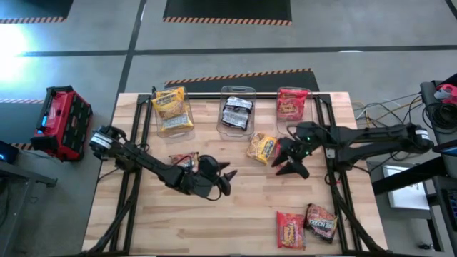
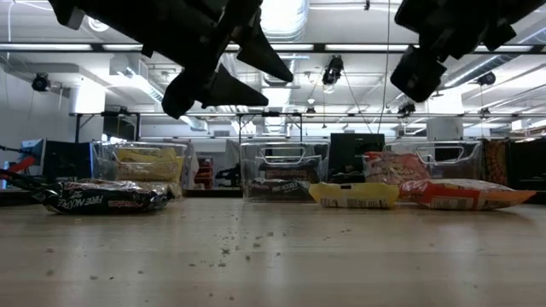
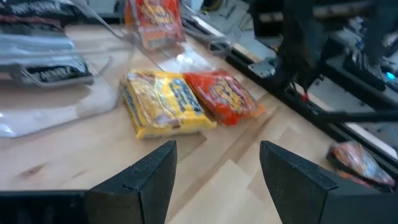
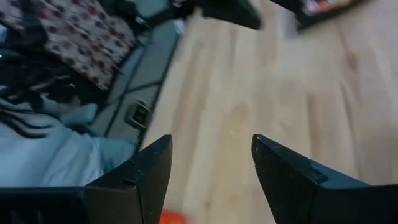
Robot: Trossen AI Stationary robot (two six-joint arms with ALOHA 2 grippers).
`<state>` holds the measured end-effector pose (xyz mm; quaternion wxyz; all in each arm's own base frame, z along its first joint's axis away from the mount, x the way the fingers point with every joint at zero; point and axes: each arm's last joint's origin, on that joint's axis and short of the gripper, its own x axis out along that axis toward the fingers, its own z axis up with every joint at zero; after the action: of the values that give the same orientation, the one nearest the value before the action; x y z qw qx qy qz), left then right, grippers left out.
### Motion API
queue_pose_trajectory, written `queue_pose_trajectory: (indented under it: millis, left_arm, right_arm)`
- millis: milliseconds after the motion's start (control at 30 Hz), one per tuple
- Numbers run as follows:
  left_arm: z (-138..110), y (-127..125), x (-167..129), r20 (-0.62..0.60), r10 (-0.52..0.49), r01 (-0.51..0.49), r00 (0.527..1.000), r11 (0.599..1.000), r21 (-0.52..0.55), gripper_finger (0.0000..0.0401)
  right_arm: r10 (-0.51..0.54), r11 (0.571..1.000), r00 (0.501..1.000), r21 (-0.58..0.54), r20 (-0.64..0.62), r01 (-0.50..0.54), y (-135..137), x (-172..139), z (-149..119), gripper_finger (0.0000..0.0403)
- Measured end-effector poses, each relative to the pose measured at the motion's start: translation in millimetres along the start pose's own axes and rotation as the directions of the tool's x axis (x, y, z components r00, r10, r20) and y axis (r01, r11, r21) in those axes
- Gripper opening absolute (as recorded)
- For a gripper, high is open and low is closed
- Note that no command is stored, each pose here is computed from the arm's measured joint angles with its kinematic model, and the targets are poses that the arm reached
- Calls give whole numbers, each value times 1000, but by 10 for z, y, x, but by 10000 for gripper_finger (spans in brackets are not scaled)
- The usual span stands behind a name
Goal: Sort Maruchan noodles
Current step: Put the black noodle pack into the middle transparent bin
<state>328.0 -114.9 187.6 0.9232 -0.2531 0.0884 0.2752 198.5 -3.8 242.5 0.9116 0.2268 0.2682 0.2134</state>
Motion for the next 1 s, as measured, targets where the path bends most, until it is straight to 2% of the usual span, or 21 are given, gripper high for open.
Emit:
queue_pose_trajectory:
  millis: [133, 300, 367, 467, 567, 700, 833, 1000]
  left_arm:
    - [16, -17, -14, 43, 15, -14, 999, 1000, -19, 213]
    - [-57, -91, -52, 60, -23, 25, 998, 999, -31, 213]
    - [-156, -122, -49, 59, -42, 44, 997, 999, -24, 213]
    - [-312, -140, -17, 54, -59, 60, 997, 998, -22, 213]
    - [-429, -155, 54, 63, -67, 70, 996, 997, -36, 213]
    - [-532, -181, 169, 52, -64, 66, 997, 997, -29, 213]
    - [-529, -244, 239, 48, -77, 78, 996, 997, -17, 213]
    - [-453, -361, 262, 68, -95, 93, 993, 995, 38, 213]
  right_arm:
    - [54, 998, 998, -39, 26, -53, 39, 90, -59, 210]
    - [84, 996, 994, -27, -64, -86, 43, 224, -268, 210]
    - [97, 993, 989, 84, -108, -88, 58, 279, -337, 210]
    - [157, 957, 970, 273, -184, -103, 139, 334, -397, 210]
    - [219, 938, 940, 322, -262, -129, 281, 357, -425, 210]
    - [171, 922, 907, 388, -385, -9, 402, 392, -581, 206]
    - [168, 866, 825, 480, -540, 138, 482, 406, -793, 197]
    - [196, 858, 770, 487, -608, 166, 633, 452, -921, 185]
